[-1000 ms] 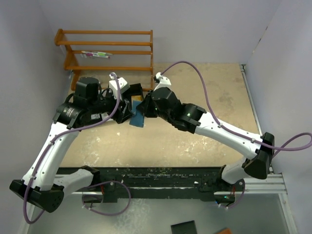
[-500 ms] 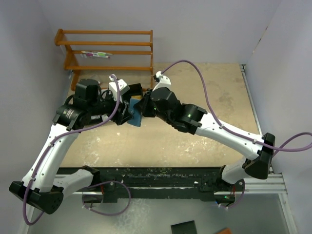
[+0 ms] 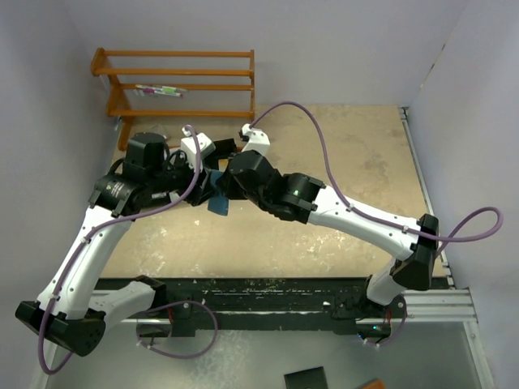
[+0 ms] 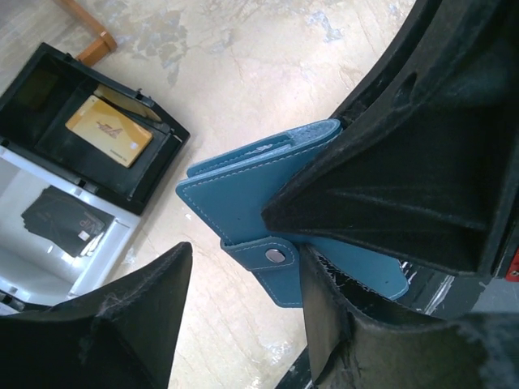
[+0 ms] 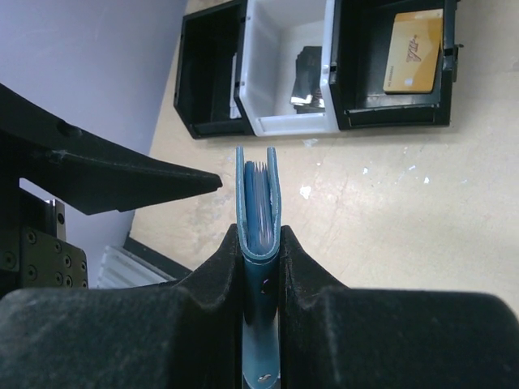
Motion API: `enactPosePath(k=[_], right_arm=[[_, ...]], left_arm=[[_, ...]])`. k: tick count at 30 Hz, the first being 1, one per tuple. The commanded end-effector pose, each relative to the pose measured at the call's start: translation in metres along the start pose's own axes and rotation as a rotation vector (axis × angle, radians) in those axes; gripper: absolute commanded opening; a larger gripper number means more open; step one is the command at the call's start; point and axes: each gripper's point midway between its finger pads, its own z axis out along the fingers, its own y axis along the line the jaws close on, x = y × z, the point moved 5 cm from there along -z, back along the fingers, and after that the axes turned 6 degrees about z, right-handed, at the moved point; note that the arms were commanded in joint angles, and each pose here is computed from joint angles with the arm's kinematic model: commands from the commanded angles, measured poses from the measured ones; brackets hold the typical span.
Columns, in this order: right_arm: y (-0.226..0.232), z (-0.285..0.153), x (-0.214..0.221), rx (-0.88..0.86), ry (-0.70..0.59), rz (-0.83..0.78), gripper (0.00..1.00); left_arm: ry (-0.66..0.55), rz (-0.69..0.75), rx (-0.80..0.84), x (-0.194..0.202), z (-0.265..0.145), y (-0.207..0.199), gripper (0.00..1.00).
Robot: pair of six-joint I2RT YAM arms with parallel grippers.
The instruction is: Take the credit cards out of the card holder
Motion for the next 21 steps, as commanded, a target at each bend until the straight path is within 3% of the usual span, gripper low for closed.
enactPosePath(k=[1,10,14,16,21], right_arm=[[0.033,-0.019,-0.018,-0.075,-0.048,0.049,0.0],[0.037,-0.029,-0.03,-0.08,-0.094,0.1,0.0],[0.043,-0.035,-0.035,-0.116,-0.099,0.115,0.0],[0.044,-0.038,-0.037,-0.126,-0.101,0.116,0.0],[0.039,-0.041,-0.037,-0.119,-0.107,0.102,0.0]], left_arm=[[-0.025,0.034,-0.024,-0.001,0.005,0.005,0.56],[0.028,0.013,-0.041,0.018,0.009,0.005,0.37],[0.054,0.003,-0.086,0.024,0.011,0.011,0.09],[0.069,0.005,-0.146,0.023,0.008,0.019,0.0],[0.084,0.012,-0.261,0.017,0.0,0.033,0.0]])
